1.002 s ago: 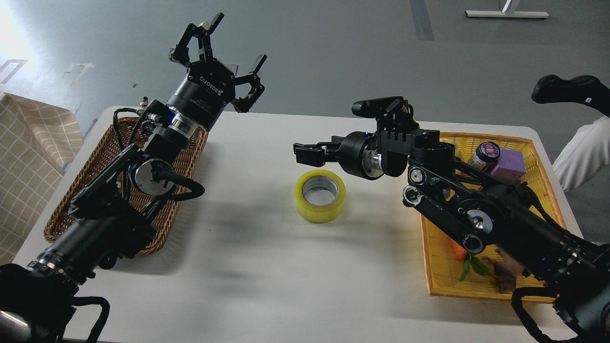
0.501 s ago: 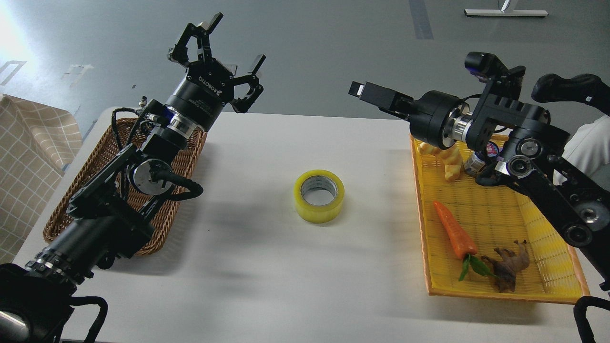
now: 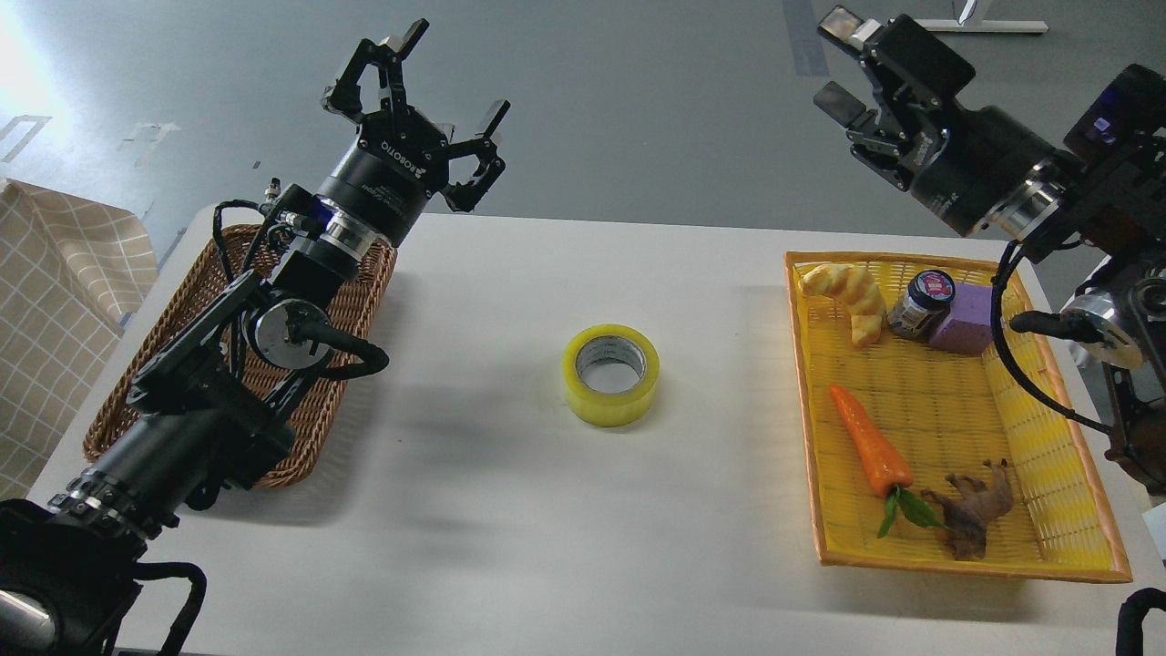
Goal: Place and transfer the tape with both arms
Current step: 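Withdraw the right gripper upward back above the tray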
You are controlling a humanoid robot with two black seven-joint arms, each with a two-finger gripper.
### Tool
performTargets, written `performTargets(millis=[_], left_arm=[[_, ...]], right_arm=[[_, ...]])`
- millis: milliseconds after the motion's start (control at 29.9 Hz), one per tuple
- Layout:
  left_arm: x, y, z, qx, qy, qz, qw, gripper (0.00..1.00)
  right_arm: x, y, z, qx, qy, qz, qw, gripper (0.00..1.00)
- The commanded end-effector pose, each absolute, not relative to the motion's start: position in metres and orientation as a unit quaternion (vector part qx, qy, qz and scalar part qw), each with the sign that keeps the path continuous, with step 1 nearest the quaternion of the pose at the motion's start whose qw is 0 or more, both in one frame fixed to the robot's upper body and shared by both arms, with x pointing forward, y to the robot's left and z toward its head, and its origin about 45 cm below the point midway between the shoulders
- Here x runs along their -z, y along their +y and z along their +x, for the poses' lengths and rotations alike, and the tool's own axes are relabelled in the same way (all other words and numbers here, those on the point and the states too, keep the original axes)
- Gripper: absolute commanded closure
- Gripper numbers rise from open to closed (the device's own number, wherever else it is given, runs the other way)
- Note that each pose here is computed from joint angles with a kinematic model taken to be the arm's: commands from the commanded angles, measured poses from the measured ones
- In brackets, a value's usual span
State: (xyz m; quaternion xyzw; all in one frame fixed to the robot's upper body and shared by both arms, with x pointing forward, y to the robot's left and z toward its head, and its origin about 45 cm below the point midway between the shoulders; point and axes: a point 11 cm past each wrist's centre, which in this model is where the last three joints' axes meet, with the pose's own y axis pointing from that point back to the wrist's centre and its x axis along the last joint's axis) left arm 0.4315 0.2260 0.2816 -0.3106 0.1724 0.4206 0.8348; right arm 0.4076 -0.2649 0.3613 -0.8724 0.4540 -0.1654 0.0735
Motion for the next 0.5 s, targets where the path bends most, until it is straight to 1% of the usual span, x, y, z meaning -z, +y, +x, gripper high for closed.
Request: performTargets(millis=[0,134,301,468], left_arm=[[-0.282,0.226,0.432,-0.42,0.171,-0.31,0.836,0.02],[-0.282,0.225,0.432,-0.42,0.171,-0.31,0.836,0.02],[-0.283,0.225,0.432,-0.419,0.169,-0.308,0.837,0.02],[-0.283,0.226,0.432,-0.42,0.169,-0.307,0.837,0.02]], right_arm=[[-0.364,-0.296,0.408,0.091,0.482,-0.855,0.169,0.01],[-0.356,-0.318,0.413,0.023,0.499,-0.834,0.235,0.01],[-0.349,-0.349,0.416,-0.031,0.522,-0.795,0.308,0.01],[-0.327,-0.361,0.42,-0.092,0.534,-0.756,0.368,0.0]])
